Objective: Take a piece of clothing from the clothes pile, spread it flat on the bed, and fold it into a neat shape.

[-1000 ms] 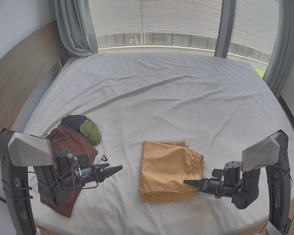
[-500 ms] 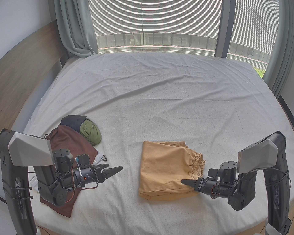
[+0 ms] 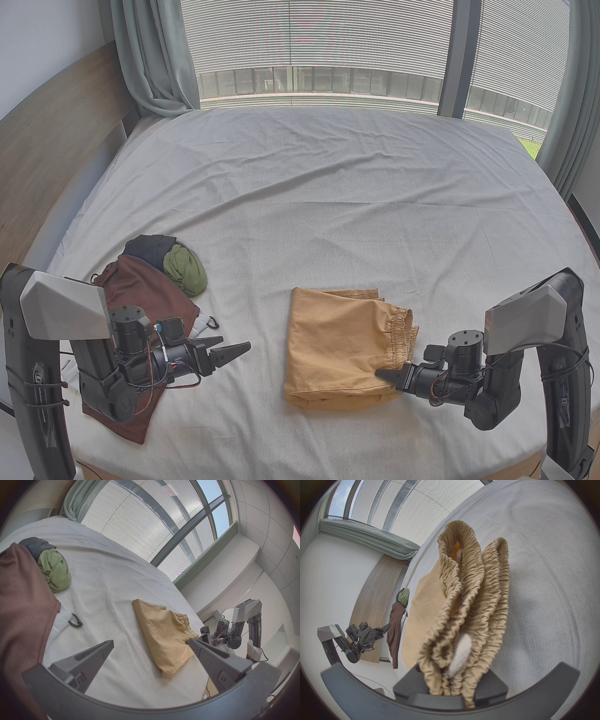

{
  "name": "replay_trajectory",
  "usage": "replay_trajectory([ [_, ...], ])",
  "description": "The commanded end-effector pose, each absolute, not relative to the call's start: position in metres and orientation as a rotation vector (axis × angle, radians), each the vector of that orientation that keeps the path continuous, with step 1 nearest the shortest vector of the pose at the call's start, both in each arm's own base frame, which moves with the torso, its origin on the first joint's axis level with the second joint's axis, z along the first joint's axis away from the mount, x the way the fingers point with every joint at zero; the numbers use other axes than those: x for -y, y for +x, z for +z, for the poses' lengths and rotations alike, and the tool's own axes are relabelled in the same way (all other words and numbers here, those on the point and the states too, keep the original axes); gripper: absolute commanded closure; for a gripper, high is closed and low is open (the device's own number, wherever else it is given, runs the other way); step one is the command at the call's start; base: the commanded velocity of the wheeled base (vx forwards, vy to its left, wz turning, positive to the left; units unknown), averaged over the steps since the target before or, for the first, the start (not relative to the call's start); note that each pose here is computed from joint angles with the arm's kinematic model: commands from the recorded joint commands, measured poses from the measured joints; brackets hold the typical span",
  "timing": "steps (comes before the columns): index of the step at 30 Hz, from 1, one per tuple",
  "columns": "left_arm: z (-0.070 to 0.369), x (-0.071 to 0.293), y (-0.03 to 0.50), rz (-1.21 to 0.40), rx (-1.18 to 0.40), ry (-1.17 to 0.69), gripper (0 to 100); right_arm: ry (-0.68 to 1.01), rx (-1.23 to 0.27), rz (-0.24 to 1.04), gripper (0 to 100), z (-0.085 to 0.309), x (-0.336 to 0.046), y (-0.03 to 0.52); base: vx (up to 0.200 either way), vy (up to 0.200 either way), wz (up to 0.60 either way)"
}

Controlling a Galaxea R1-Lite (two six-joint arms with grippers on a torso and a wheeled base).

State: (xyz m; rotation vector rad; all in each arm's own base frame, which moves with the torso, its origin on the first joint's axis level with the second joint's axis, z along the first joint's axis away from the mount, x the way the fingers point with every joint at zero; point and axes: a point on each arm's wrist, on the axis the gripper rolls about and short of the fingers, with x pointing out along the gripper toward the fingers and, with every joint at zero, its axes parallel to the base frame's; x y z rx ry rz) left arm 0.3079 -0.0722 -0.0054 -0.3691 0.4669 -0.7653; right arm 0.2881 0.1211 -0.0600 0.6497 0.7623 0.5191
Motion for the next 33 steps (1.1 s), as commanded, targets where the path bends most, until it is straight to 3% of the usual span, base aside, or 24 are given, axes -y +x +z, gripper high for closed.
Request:
replay_trajectory([
  [1,-0.003,0.068,0.307,-0.76,-0.445,-0.334,0,0.644,-0.761,0.547,100,-0.056,-0.127,0.286,0.0,0.0,0.0],
  [33,0.01,0.061,0.294,-0.785,-0.41,-0.26,0,0.662,-0.425,0.87,100,0.072,-0.138,0.283,0.0,0.0,0.0],
])
